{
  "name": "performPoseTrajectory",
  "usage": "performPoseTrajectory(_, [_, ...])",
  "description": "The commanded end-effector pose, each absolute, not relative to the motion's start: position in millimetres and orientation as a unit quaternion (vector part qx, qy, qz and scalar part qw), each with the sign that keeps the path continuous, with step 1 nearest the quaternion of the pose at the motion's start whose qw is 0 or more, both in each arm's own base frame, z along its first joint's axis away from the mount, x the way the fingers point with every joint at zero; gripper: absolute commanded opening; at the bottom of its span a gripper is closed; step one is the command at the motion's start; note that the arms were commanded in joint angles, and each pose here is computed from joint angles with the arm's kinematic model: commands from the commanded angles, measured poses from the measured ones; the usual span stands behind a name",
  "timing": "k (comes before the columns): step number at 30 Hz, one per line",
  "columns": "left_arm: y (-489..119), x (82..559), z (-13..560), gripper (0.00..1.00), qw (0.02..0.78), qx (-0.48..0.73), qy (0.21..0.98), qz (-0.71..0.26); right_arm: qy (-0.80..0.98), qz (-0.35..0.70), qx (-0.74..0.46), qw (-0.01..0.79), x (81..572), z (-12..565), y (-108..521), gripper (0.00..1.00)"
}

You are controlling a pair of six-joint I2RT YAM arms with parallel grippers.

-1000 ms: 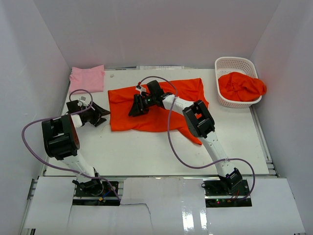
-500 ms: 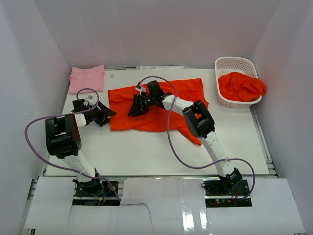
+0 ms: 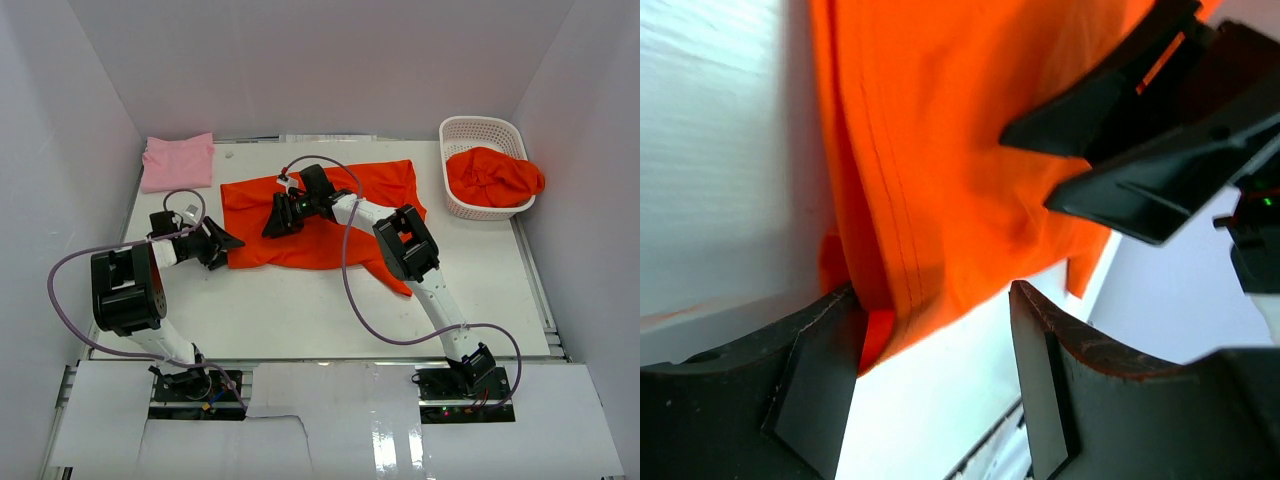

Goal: Fold and stack the t-shirts

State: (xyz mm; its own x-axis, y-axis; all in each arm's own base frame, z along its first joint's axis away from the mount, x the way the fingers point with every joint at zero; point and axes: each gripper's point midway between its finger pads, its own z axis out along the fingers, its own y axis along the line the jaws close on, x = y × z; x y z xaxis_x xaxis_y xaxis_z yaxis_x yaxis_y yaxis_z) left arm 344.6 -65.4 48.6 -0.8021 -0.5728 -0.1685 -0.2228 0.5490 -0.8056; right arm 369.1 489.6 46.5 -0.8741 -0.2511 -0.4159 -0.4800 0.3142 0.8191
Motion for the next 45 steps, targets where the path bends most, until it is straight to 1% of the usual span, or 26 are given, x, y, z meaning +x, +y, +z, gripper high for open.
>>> performPoseTrajectory(1, [-81,327,68,0.68,0.202,-0.199,0.843,-0.456,0.832,0.503,-0.214,0.095,367,13,478,0.59])
performPoseTrajectory(7, [-89,307,67,0.68,0.186,-0.193,0.840,-0.472,0.833,0.501,-0.215,0.093,367,14,475,0.59])
performPoseTrajectory(13, [-99,291,82,0.68,0.160,-0.188,0.822,-0.513,0.836,0.498,-0.212,0.089,367,10,473,0.59])
performPoseTrajectory(18, [-94,289,103,0.69,0.183,-0.177,0.819,-0.513,0.839,0.494,-0.210,0.085,366,6,471,0.59])
performPoseTrajectory(20, [-91,287,107,0.68,0.172,-0.190,0.821,-0.509,0.840,0.493,-0.209,0.083,366,4,470,0.59])
performPoseTrajectory(21, [-83,293,111,0.68,0.185,-0.192,0.826,-0.496,0.841,0.492,-0.208,0.082,365,3,470,0.59])
performPoseTrajectory(23, [-76,291,108,0.69,0.168,-0.216,0.837,-0.474,0.844,0.488,-0.207,0.082,366,1,468,0.59])
performPoseTrajectory(24, [-69,296,110,0.69,0.174,-0.222,0.838,-0.466,0.844,0.487,-0.209,0.083,366,1,468,0.59])
performPoseTrajectory(26, [-57,294,102,0.68,0.166,-0.246,0.849,-0.438,0.846,0.483,-0.208,0.082,366,0,466,0.59])
performPoseTrajectory(31, [-46,286,85,0.69,0.148,-0.273,0.860,-0.405,0.849,0.478,-0.210,0.084,369,0,461,0.59])
performPoseTrajectory(40, [-42,293,84,0.69,0.154,-0.272,0.857,-0.409,0.850,0.476,-0.211,0.083,368,-1,457,0.60])
performPoseTrajectory(43, [-47,288,89,0.69,0.162,-0.263,0.851,-0.424,0.851,0.473,-0.210,0.084,368,-1,455,0.60])
performPoseTrajectory(45, [-47,285,87,0.69,0.168,-0.261,0.855,-0.415,0.851,0.472,-0.211,0.087,369,0,454,0.60])
